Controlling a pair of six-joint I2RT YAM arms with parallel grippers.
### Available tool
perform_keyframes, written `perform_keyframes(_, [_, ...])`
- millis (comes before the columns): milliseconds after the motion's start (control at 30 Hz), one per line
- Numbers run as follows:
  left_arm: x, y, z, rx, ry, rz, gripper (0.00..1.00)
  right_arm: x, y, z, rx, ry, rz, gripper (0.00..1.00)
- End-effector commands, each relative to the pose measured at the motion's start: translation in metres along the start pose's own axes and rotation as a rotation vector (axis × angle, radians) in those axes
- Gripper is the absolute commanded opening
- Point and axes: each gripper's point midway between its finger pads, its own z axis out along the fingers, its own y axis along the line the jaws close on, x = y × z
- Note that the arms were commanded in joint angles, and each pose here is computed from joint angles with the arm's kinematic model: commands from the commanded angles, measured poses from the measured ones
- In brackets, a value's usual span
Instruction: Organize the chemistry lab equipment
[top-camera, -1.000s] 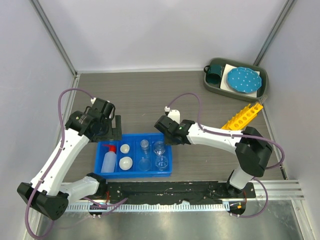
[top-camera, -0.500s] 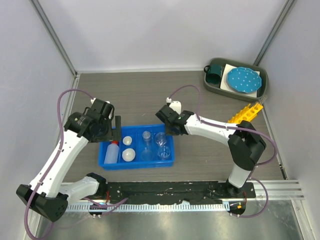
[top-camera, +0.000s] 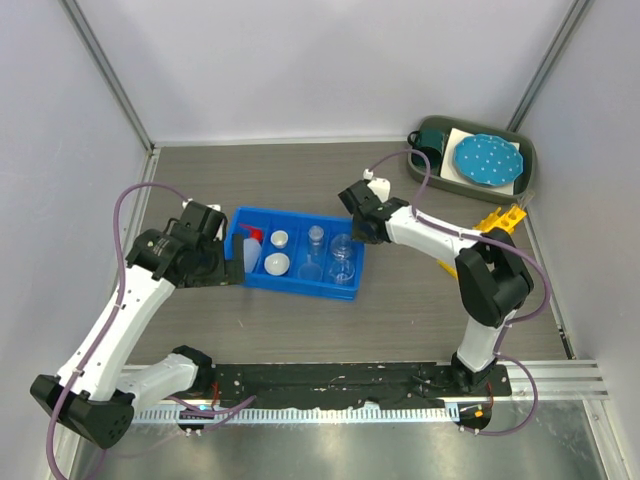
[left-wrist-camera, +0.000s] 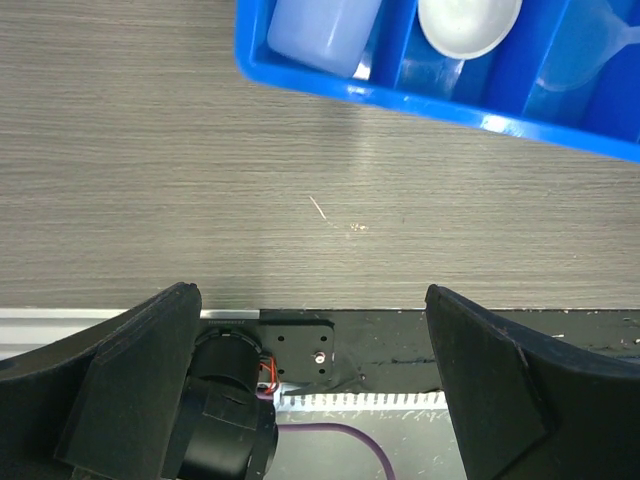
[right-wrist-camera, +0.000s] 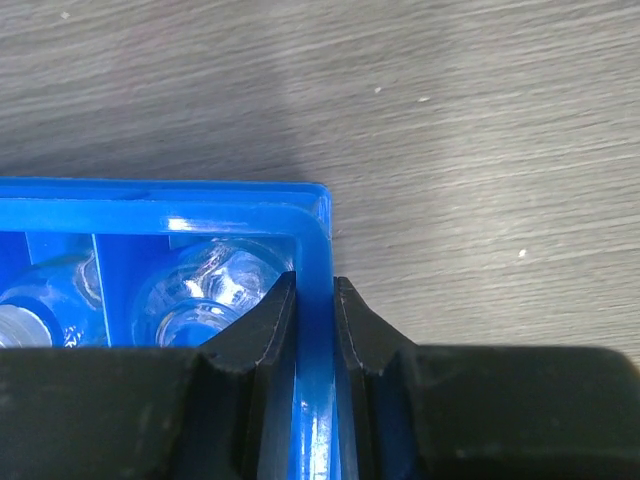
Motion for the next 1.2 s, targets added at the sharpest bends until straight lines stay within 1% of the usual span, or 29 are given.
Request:
perform_keyframes(0, [-0.004, -0.007, 0.003, 0.033, -0.023, -0.006, 1.00, -0.007, -0.041, 0.011, 0.120, 0.002, -0.009, 0.01])
perform_keyframes(167, [-0.001, -0.010, 0.010, 0.045, -0.014, -0.012, 1.00, -0.007, -0.059, 0.008, 0.140, 0.006, 0.014, 0.01])
perform_keyframes(467, [0.002, -0.009, 0.011, 0.047, -0.014, -0.013, 1.00, -0.011, -0.062, -0.003, 0.126, -0.013, 0.029, 0.01])
perform_keyframes(533, [0.003, -0.008, 0.009, 0.049, -0.018, -0.016, 1.00, -0.012, -0.061, -0.007, 0.113, -0.010, 0.030, 0.04])
perform_keyframes(567, [0.004, -0.008, 0.010, 0.048, -0.016, -0.018, 1.00, -0.013, -0.059, -0.009, 0.103, -0.013, 0.025, 0.08])
perform_keyframes(600, [0.005, -0.008, 0.011, 0.047, -0.015, -0.017, 1.00, -0.014, -0.059, -0.009, 0.100, -0.015, 0.026, 0.18])
perform_keyframes(667, [0.006, -0.005, 0.010, 0.038, -0.016, -0.019, 1.00, -0.017, -0.057, -0.012, 0.092, -0.023, 0.026, 0.30])
perform_keyframes(700, [0.005, -0.006, 0.010, 0.038, -0.015, -0.019, 1.00, -0.019, -0.057, -0.013, 0.089, -0.026, 0.019, 0.38])
perform_keyframes(800, [0.004, -0.005, 0.010, 0.029, -0.017, -0.016, 1.00, -0.023, -0.053, -0.015, 0.080, -0.025, 0.002, 0.49])
perform_keyframes(900, [0.001, -0.003, 0.011, 0.021, -0.027, 0.003, 1.00, -0.029, -0.048, -0.017, 0.064, -0.023, -0.016, 0.55])
perform_keyframes(1067, [-0.007, -0.002, 0.006, 0.016, -0.054, 0.020, 1.00, -0.055, -0.039, -0.038, 0.028, -0.083, -0.012, 0.61])
perform_keyframes(1100, [-0.010, -0.002, 0.004, 0.017, -0.064, 0.022, 1.00, -0.061, -0.038, -0.043, 0.023, -0.099, -0.009, 0.72])
perform_keyframes(1133, [-0.013, -0.002, 0.003, 0.015, -0.075, 0.023, 1.00, -0.070, -0.036, -0.051, 0.014, -0.123, -0.007, 0.75])
perform_keyframes(1167, [-0.016, -0.002, 0.001, 0.016, -0.086, 0.020, 1.00, -0.077, -0.038, -0.056, 0.023, -0.146, -0.005, 0.85])
